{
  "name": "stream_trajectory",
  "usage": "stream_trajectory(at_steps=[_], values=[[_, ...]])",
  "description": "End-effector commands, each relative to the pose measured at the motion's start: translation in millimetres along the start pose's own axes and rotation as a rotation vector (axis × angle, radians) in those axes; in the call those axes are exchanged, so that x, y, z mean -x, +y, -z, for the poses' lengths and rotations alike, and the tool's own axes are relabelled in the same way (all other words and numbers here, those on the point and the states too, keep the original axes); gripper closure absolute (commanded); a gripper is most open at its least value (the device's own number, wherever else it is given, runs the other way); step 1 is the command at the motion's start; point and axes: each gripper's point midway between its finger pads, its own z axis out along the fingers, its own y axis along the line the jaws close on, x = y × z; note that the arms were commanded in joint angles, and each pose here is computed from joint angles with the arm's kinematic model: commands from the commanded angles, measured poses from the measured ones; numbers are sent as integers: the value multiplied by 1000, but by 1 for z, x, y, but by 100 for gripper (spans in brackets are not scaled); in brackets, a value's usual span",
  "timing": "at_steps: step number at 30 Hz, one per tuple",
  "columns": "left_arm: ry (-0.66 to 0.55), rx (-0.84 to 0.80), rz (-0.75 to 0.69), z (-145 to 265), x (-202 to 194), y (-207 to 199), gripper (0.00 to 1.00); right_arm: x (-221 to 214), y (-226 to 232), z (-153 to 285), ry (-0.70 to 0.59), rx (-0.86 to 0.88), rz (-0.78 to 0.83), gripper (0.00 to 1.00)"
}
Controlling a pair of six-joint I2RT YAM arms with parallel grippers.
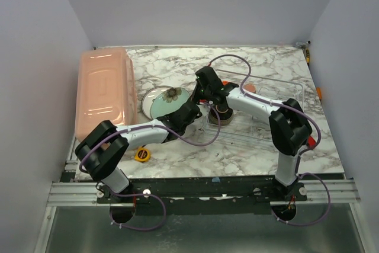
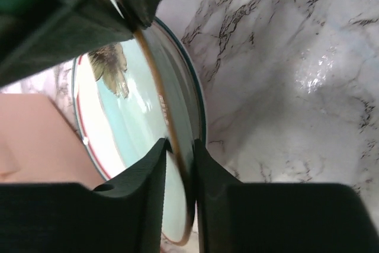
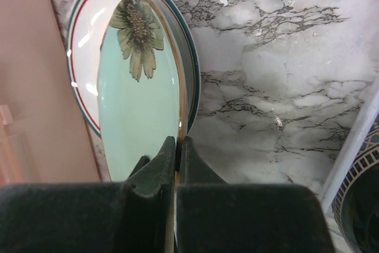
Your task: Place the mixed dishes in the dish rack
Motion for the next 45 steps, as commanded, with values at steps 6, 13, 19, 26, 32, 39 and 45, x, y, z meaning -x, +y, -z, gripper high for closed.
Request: stream_trajectory(at_steps=[6,13,19,26,32,39,45], values=[[-55,63,6,22,26,21,100,22,40,52,-59,143,113,90],[-139,72,63,49,44,37,100,45,49,92,-111,149,213,49],[-230,76,107,76,60,49,100,81,64,151,-289,201,241,24],[-335,85,178,106,74,67,100,99,67,225,-435,255,269,23],[-444,107,240,132,81,82,100,91,34,278,-521,226,266,23],[-635,89,337,176,94,99,100,83,-12,325,-622,141,258,23],[-840,-127,336,228,119,84,100,87,-27,369,-728,135,301,21]])
